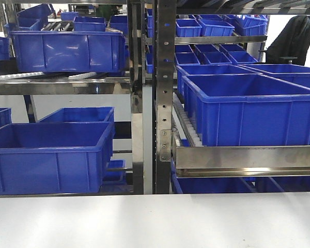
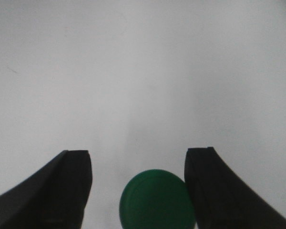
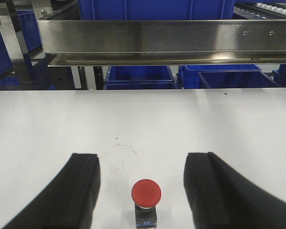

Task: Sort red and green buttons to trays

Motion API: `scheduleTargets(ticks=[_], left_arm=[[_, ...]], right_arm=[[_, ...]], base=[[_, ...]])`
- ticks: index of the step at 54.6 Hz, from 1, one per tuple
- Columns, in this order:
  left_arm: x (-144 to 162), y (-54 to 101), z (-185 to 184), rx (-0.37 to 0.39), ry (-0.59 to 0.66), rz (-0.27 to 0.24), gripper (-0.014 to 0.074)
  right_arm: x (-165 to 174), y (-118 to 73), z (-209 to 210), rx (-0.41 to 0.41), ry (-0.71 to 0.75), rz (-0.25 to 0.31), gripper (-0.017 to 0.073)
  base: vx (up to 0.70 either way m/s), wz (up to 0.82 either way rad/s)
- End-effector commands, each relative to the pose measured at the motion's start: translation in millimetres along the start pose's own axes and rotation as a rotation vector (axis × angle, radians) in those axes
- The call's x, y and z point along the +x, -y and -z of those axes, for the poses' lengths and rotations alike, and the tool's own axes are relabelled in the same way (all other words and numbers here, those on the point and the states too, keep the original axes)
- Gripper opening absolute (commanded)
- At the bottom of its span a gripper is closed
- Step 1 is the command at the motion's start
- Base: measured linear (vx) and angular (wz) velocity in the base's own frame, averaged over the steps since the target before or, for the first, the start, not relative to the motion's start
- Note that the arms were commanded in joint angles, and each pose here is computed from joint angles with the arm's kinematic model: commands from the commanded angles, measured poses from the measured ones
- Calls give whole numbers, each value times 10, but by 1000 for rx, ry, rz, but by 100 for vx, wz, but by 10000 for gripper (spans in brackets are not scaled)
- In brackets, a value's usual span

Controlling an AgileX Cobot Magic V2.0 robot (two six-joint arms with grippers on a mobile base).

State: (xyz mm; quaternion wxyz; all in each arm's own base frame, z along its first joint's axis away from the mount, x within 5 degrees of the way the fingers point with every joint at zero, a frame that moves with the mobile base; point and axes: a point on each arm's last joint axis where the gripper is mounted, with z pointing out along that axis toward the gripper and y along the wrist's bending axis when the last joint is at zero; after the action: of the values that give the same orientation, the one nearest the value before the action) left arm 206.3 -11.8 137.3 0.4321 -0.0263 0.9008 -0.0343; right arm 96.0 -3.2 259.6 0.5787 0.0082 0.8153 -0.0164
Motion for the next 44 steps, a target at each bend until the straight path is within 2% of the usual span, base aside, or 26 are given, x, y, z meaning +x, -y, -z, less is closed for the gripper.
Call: scheduleTargets(ticks=[1,4,21,34,44], left_arm=[[-170,52,-4,42,111,-9,544],[-156,57,-17,47,102,-23,544],[-15,39,-195,39,42,-35,544],[80,32,-327,41,33,-31,541],[129,25,-364,38,8,-9,483]], right_arm=[[-163,0,20,-1,92,12,463],[-163,0,20,-1,92,12,463],[-163,0,20,-1,92,12,463],[-163,0,20,-1,92,12,463],[-164,0,21,-1,93,12,463]], base=[[0,0],[0,0],[0,0],[0,0],[0,0]])
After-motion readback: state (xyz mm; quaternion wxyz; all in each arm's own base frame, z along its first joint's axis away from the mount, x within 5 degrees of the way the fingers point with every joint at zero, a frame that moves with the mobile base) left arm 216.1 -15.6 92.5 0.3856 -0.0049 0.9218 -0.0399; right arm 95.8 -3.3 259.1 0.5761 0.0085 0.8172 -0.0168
